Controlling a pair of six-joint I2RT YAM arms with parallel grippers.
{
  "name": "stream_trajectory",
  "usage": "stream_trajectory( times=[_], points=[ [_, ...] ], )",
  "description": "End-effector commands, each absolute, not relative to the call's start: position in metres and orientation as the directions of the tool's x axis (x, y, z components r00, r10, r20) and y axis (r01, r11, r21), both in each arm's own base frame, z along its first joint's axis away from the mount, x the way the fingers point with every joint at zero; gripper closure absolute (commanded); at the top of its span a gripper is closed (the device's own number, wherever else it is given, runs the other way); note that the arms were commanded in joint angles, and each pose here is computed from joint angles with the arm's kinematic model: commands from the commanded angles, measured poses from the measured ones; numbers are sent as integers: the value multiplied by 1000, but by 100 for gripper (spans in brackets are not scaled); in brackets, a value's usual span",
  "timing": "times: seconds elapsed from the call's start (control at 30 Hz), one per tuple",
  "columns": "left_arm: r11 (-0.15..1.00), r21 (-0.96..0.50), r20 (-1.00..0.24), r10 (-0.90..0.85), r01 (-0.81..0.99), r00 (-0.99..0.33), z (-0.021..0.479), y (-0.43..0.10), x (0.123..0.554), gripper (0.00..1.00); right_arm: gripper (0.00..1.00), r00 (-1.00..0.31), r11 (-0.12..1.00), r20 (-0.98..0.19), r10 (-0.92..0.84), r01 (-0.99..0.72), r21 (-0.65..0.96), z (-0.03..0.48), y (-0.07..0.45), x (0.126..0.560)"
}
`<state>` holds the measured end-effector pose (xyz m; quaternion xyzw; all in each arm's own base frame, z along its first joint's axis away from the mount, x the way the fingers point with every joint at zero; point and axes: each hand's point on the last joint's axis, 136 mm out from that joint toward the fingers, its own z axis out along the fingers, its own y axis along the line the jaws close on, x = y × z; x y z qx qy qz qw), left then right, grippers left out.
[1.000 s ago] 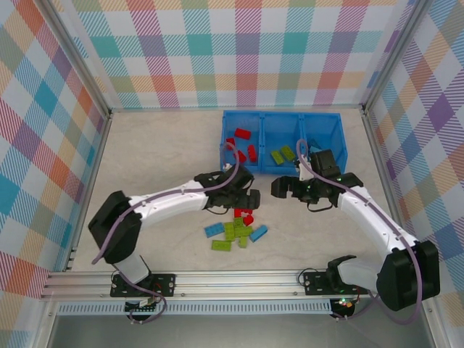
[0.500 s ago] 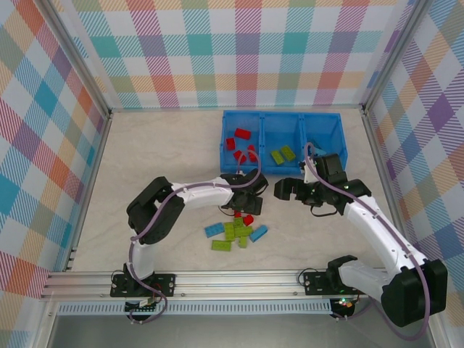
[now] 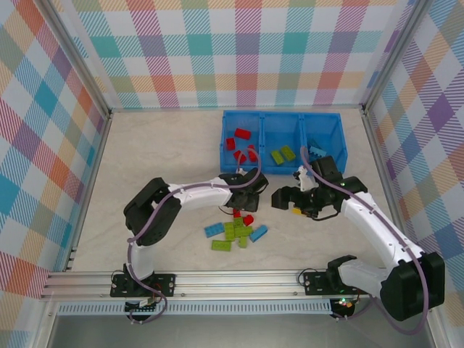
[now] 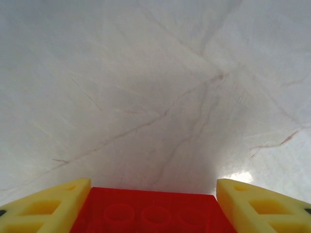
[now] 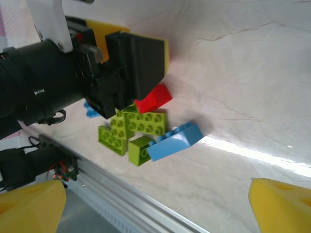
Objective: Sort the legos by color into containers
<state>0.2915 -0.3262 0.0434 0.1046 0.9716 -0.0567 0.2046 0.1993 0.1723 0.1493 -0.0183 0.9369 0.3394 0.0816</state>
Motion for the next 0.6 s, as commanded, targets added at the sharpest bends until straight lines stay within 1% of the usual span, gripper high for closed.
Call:
stream_trajectory(
  times=[0.0,0.13,0.27,0.43,0.57],
  points=[
    [976,-38,-577,154,215,-802,110,-321,321,52,3,-975,702,-221,15,-147,697,176,186,203],
    [984,-47,-655,97,169,-749,154,-313,364,51,3,-951,700,-302,68,-170,694,186,185,215],
    [988,-65,-712,53,142,-700,182,-312,417,51,2,-942,693,-321,94,-170,700,187,185,219],
    [994,-74,-738,4,86,-675,200,-312,479,51,2,-939,699,-328,106,-165,696,186,182,218],
    [991,-108,-733,-28,76,-680,198,-319,511,47,2,-935,716,-339,107,-164,678,185,178,217]
  ],
)
